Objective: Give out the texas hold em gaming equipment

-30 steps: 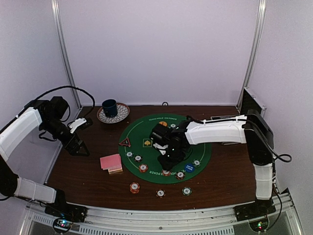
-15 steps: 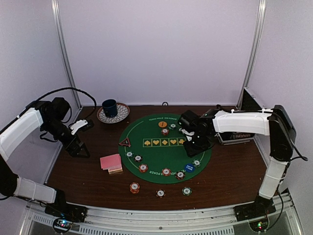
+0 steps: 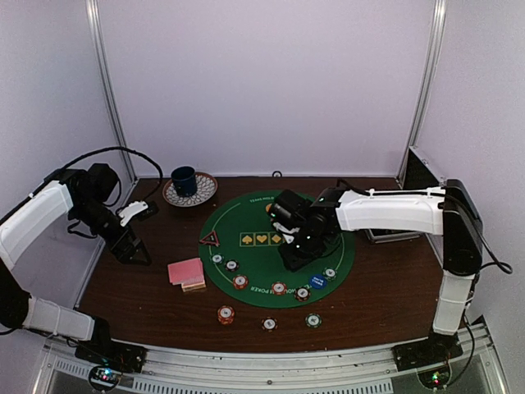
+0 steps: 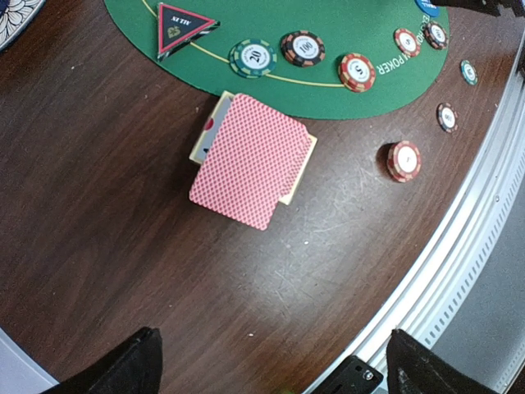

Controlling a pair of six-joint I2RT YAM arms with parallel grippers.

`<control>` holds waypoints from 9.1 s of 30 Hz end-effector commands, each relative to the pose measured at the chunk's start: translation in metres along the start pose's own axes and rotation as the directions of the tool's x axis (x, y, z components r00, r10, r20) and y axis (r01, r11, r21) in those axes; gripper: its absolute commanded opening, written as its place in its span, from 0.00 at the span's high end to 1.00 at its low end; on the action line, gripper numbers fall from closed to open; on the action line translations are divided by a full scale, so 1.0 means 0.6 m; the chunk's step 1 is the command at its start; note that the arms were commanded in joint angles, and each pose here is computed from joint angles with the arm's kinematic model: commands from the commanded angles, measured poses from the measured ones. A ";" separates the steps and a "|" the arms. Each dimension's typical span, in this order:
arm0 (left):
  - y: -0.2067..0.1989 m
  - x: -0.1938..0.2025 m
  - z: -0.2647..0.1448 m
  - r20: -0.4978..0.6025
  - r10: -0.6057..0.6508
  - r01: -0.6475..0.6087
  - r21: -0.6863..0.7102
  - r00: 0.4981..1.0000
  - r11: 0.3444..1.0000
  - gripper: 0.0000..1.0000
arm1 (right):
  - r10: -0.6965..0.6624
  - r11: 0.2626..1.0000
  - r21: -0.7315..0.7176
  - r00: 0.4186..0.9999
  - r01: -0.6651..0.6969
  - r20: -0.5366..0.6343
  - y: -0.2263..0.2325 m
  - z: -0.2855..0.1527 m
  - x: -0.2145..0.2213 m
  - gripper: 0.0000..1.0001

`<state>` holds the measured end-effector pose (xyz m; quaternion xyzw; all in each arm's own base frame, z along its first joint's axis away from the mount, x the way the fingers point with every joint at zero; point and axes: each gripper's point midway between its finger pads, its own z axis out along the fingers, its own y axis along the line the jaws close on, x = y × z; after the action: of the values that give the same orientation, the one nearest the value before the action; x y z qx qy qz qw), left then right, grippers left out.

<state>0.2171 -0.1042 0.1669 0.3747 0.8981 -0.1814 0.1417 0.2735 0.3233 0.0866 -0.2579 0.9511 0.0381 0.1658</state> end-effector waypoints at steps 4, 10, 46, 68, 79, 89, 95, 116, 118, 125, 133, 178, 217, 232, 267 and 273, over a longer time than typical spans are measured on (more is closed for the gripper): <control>0.002 -0.010 -0.006 0.024 0.018 -0.018 -0.022 1.000 1.000 0.02 | -0.071 0.997 -0.045 0.997 0.070 -0.019 0.083 0.032 -0.010 0.82; 0.001 -0.009 -0.008 0.024 0.021 -0.020 -0.028 1.000 0.999 0.02 | -0.086 0.994 -0.074 0.995 0.082 -0.047 0.106 0.061 0.004 0.82; 0.006 -0.011 -0.017 0.023 0.012 -0.011 -0.052 1.000 0.999 0.03 | -0.136 0.990 0.030 0.988 0.139 -0.079 0.086 0.080 0.026 0.48; 0.007 -0.011 -0.023 0.023 0.023 -0.022 -0.069 0.999 0.997 0.02 | -0.111 0.990 0.076 0.988 0.119 -0.104 0.046 0.071 0.073 0.70; 0.005 -0.001 0.007 -0.019 0.055 -0.056 -0.031 0.998 0.998 0.03 | -0.078 0.997 0.009 0.996 0.077 0.043 0.070 -0.020 -0.011 0.11; 0.004 -0.013 0.069 -0.096 0.307 -0.308 -0.004 0.947 0.951 0.02 | 0.036 0.992 -0.126 0.988 -0.017 0.149 0.079 -0.106 -0.056 0.01; 0.027 -0.018 0.125 -0.183 0.393 -0.399 0.005 0.901 0.917 0.02 | 0.125 0.971 -0.223 0.974 -0.081 0.191 0.086 -0.135 -0.068 0.01; 0.048 -0.037 0.200 -0.223 0.510 -0.520 0.011 0.831 0.854 0.02 | 0.222 0.948 -0.276 0.953 -0.161 0.204 0.072 -0.158 -0.049 0.01; 0.048 -0.038 0.203 -0.224 0.509 -0.519 0.016 0.831 0.855 0.02 | 0.219 0.949 -0.270 0.955 -0.161 0.202 0.070 -0.158 -0.047 0.01; 0.050 -0.037 0.211 -0.236 0.498 -0.507 0.022 0.835 0.861 0.02 | 0.215 0.951 -0.265 0.957 -0.160 0.195 0.069 -0.156 -0.043 0.01; 0.054 -0.035 0.217 -0.250 0.498 -0.509 0.024 0.830 0.861 0.02 | 0.215 0.950 -0.267 0.957 -0.160 0.193 0.068 -0.159 -0.041 0.01; 0.065 -0.011 0.264 -0.273 0.480 -0.489 0.037 0.834 0.871 0.03 | 0.228 0.949 -0.265 0.955 -0.174 0.190 0.063 -0.156 -0.032 0.00; 0.069 0.010 0.294 -0.313 0.504 -0.525 0.020 0.805 0.851 0.27 | 0.256 0.940 -0.281 0.947 -0.196 0.195 0.051 -0.148 -0.021 0.01; 0.072 0.016 0.297 -0.291 0.533 -0.561 -0.018 0.795 0.828 0.68 | 0.258 0.936 -0.292 0.948 -0.198 0.184 0.057 -0.142 -0.021 0.03; 0.033 -0.028 0.230 -0.177 0.564 -0.576 -0.023 0.807 0.817 1.00 | 0.337 0.874 -0.419 0.929 -0.248 0.153 0.088 -0.136 -0.034 0.10; 0.023 -0.047 0.210 -0.151 0.548 -0.556 -0.017 0.823 0.831 1.00 | 0.357 0.838 -0.482 0.925 -0.255 0.132 0.106 -0.133 -0.041 0.09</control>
<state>0.2541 -0.1522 0.0346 0.6298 0.7678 -0.0579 0.1024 0.2378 0.3682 0.1647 -0.1358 0.9290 0.2804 0.1998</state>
